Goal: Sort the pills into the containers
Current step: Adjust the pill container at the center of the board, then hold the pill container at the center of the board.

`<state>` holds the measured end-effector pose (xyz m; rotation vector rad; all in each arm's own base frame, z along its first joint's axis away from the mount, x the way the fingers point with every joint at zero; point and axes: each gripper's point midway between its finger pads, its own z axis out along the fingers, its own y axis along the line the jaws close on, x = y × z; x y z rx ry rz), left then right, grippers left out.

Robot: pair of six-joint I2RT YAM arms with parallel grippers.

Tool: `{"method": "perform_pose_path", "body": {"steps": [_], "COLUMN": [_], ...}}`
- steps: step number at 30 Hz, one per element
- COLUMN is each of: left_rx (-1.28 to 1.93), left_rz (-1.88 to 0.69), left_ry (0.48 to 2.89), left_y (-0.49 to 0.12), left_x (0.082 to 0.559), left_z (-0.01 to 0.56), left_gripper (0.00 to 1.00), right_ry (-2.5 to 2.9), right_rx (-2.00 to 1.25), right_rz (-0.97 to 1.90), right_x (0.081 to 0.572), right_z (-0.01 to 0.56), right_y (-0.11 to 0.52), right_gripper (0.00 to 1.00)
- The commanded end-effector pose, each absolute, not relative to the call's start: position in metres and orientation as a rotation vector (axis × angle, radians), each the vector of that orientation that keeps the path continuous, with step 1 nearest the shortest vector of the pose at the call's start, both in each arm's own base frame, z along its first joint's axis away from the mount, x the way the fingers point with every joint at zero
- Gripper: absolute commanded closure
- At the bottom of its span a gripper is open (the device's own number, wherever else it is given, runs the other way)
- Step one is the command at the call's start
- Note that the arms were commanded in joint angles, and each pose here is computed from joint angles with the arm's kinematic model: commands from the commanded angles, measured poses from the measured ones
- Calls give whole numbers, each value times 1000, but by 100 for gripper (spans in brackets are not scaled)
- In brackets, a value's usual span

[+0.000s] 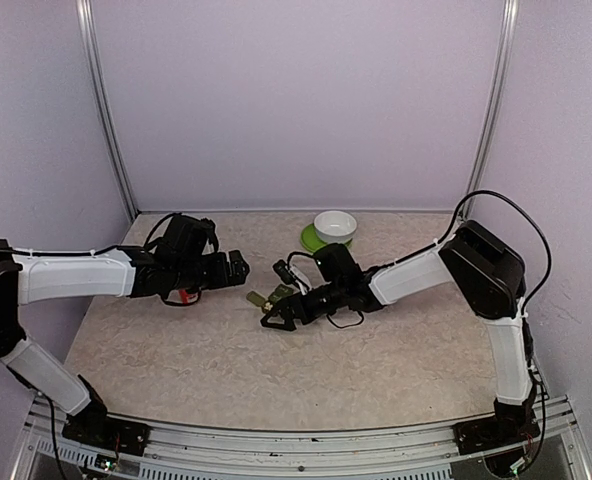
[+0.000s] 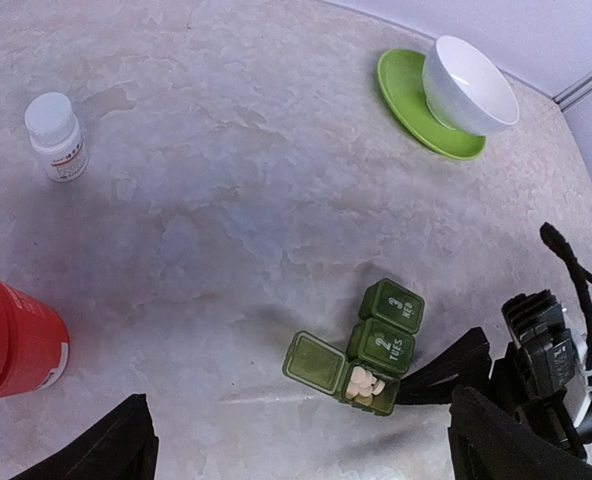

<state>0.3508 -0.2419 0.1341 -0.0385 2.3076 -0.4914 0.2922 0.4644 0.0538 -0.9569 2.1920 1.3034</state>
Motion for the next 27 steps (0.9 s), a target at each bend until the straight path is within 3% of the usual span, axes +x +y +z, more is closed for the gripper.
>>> {"method": "perform_pose_path", "body": {"steps": [1, 14, 21, 27], "left_rx": [-69, -14, 26, 41], "left_rz": [-496, -548, -606, -654], "left_ry": [2258, 2238, 2237, 2259], "left_y": [-234, -242, -254, -264], "left_x": [355, 359, 361, 362], "left_z": [147, 151, 138, 118], "left_gripper": [1, 1, 1, 2], "right_ry": [2146, 2057, 2053, 2096], "right_rx": [-1022, -1099, -956, -934], "right_rz": [1342, 1340, 1191, 1067], "right_x": [287, 281, 332, 374], "right_z": [52, 124, 142, 120], "right_y": [482, 447, 413, 417], "right_gripper": [0, 2, 1, 0]}}
